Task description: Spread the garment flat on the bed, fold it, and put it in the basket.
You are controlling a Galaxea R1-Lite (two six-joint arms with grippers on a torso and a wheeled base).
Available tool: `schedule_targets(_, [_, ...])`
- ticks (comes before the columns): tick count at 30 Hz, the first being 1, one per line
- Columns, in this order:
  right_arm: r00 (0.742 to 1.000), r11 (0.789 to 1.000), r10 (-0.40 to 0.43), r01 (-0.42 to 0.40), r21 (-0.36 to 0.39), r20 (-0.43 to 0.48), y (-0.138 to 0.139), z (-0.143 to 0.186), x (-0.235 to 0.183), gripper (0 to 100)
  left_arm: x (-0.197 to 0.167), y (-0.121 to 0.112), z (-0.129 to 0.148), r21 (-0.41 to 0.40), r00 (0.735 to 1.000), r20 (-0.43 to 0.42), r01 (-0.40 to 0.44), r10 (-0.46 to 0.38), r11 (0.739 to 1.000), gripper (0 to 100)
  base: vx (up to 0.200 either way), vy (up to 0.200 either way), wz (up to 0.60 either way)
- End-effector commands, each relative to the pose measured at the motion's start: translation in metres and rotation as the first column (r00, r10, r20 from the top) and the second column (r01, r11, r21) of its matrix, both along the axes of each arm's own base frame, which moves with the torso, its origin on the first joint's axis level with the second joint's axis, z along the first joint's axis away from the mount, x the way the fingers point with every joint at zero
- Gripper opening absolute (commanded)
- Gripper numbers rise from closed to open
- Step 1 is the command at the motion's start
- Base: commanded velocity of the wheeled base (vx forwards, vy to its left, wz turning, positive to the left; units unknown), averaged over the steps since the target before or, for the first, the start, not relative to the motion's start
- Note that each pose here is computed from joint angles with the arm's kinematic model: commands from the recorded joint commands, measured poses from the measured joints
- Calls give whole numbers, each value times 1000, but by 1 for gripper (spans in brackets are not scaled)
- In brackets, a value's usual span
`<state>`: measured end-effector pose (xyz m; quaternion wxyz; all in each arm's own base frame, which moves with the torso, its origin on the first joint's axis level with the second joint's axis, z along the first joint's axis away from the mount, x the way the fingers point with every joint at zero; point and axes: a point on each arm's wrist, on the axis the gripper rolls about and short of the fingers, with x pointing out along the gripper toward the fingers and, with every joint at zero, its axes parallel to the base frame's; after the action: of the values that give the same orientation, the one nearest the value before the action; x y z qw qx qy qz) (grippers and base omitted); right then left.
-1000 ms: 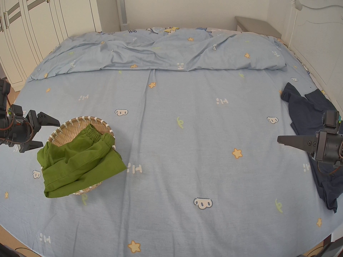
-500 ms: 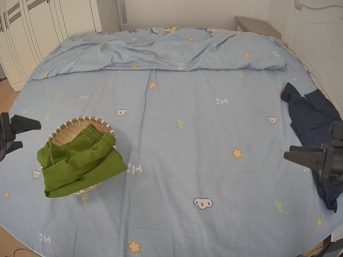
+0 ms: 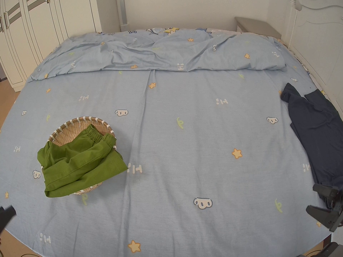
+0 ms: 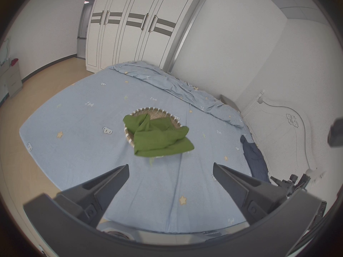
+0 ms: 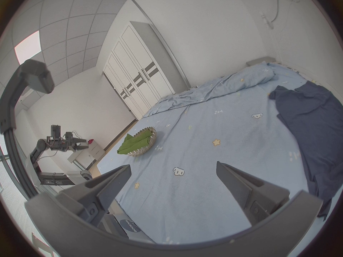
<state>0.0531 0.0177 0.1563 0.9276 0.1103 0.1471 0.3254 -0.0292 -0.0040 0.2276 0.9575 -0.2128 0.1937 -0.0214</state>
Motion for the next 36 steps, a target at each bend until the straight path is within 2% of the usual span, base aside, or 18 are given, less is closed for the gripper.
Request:
schedule_targets(1, [992, 998, -55, 51, 31, 115, -5, -31, -47, 100, -42, 1, -71, 4, 998, 58, -1, 1, 1000, 100, 0, 0, 0])
schedule_targets(7, [995, 999, -16, 14, 29, 102, -6, -42, -65, 100, -30, 1, -121, 16, 995, 104, 0, -2, 1000, 100, 0, 0, 0])
schedule_targets(10, [992, 1000, -9, 5, 30, 124, -7, -50, -71, 100, -14, 2, -134, 55, 973, 228, -43, 29, 998, 100, 0, 0, 0])
schedule_targets(11, [990, 999, -11, 6, 33, 138, -7, -54, -75, 100, -6, 3, -136, 81, 950, 309, -77, 49, 994, 100, 0, 0, 0])
schedule_targets(12, [991, 999, -11, 6, 33, 137, -7, -55, -76, 100, -6, 3, -136, 81, 950, 309, -77, 49, 994, 100, 0, 0, 0])
schedule_targets(13, [989, 999, -28, 25, 23, 146, -7, -63, -80, 100, 4, 4, -145, 162, 919, 391, -118, 46, 980, 100, 0, 0, 0])
schedule_targets(14, [988, 999, -44, 42, 13, 148, -7, -68, -80, 100, 6, 4, -147, 223, 905, 425, -140, 33, 965, 100, 0, 0, 0])
schedule_targets(15, [988, 999, -50, 48, 11, 149, -7, -68, -80, 100, 6, 4, -147, 231, 903, 429, -142, 30, 963, 100, 0, 0, 0])
schedule_targets(17, [975, 991, -137, 137, 15, 176, -5, -70, -81, 100, 6, 4, -148, 364, 908, 419, -154, -14, 919, 100, 0, 0, 0])
schedule_targets(21, [948, 970, -237, 245, -10, 213, -8, -70, -82, 100, 6, 4, -151, 436, 922, 386, -151, -34, 887, 100, 0, 0, 0])
schedule_targets(22, [907, 929, -350, 368, -35, 236, -10, -71, -81, 100, 6, 4, -152, 447, 925, 379, -147, -38, 882, 100, 0, 0, 0])
schedule_targets(23, [907, 929, -350, 368, -35, 236, -10, -71, -81, 100, 6, 4, -152, 447, 925, 379, -147, -38, 882, 100, 0, 0, 0])
schedule_targets(24, [840, 857, -465, 506, -95, 280, -14, -73, -80, 100, 6, 4, -152, 435, 925, 378, -145, -34, 889, 100, 0, 0, 0])
schedule_targets(25, [814, 825, -499, 551, -123, 297, -15, -74, -79, 100, 6, 4, -152, 428, 924, 380, -146, -31, 892, 100, 0, 0, 0])
schedule_targets(26, [775, 772, -551, 614, -164, 310, -17, -78, -78, 100, 6, 4, -152, 402, 924, 381, -152, -14, 903, 100, 0, 0, 0])
schedule_targets(27, [748, 743, -585, 650, -163, 314, -18, -81, -77, 100, 6, 4, -152, 379, 924, 382, -152, -5, 913, 100, 0, 0, 0])
schedule_targets(30, [739, 755, -585, 647, -109, 335, -18, -80, -76, 100, 6, 4, -152, 379, 924, 382, -151, -6, 913, 100, 0, 0, 0])
schedule_targets(36, [738, 757, -582, 645, -106, 341, -18, -80, -76, 100, 6, 4, -152, 379, 924, 382, -151, -6, 913, 100, 0, 0, 0])
